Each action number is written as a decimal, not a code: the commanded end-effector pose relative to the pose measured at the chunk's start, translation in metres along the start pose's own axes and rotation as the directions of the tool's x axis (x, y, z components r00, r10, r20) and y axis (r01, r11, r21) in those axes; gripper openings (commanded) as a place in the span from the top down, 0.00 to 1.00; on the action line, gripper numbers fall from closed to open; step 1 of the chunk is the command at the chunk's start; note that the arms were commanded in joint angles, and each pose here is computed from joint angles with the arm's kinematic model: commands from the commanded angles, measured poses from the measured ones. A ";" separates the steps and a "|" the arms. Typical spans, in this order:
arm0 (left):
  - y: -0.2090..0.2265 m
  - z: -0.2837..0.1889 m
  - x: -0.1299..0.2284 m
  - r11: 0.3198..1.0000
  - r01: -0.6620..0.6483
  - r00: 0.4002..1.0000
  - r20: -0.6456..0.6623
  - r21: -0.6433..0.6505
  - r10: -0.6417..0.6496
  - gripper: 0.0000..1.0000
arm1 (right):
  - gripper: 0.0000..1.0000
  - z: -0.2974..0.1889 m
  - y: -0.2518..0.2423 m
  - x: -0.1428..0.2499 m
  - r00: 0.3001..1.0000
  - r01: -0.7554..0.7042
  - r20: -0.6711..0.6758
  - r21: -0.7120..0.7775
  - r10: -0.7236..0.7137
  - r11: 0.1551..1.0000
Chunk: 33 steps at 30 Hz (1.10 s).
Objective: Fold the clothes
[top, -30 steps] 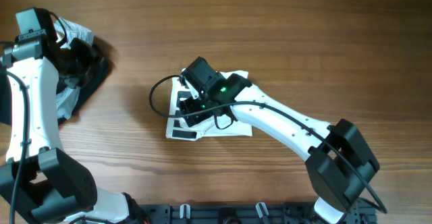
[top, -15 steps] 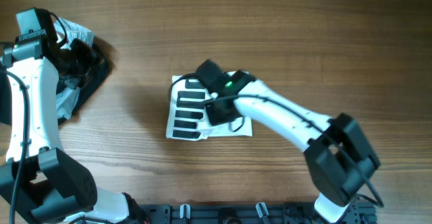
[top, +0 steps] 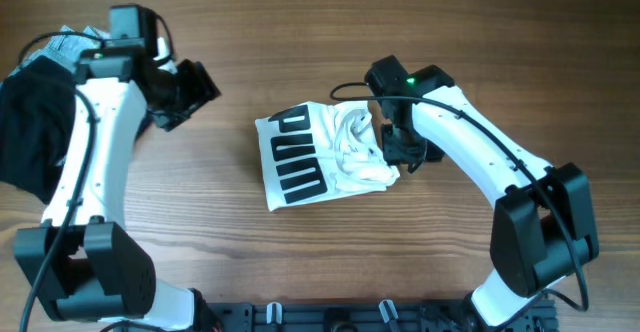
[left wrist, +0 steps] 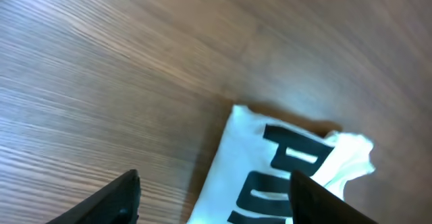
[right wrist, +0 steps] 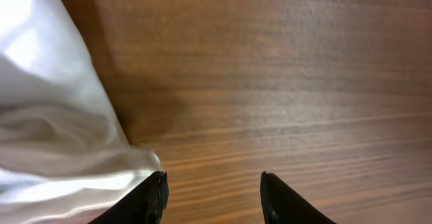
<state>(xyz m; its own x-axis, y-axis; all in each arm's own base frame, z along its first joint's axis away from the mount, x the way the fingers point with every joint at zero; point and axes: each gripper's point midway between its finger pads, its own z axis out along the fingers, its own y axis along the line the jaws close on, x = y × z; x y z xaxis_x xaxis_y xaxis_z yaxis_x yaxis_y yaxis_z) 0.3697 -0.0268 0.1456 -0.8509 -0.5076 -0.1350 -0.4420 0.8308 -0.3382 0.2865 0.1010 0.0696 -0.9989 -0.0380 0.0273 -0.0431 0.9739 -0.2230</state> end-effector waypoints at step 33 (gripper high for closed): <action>0.010 0.002 -0.126 0.970 -0.196 0.911 0.338 -0.146 0.235 0.96 | 0.49 -0.029 -0.074 -0.020 0.978 -0.173 0.099 -0.121 0.185 0.977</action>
<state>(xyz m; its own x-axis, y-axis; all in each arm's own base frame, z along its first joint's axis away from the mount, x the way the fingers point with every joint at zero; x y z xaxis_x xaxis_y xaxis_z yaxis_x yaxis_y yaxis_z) 0.4468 -0.0316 0.0812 -0.8804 -0.3491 -0.3210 -0.2492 0.9164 -0.3133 0.3080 0.0441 0.1078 -0.9910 0.1044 -0.0840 0.1123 0.9891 -0.0949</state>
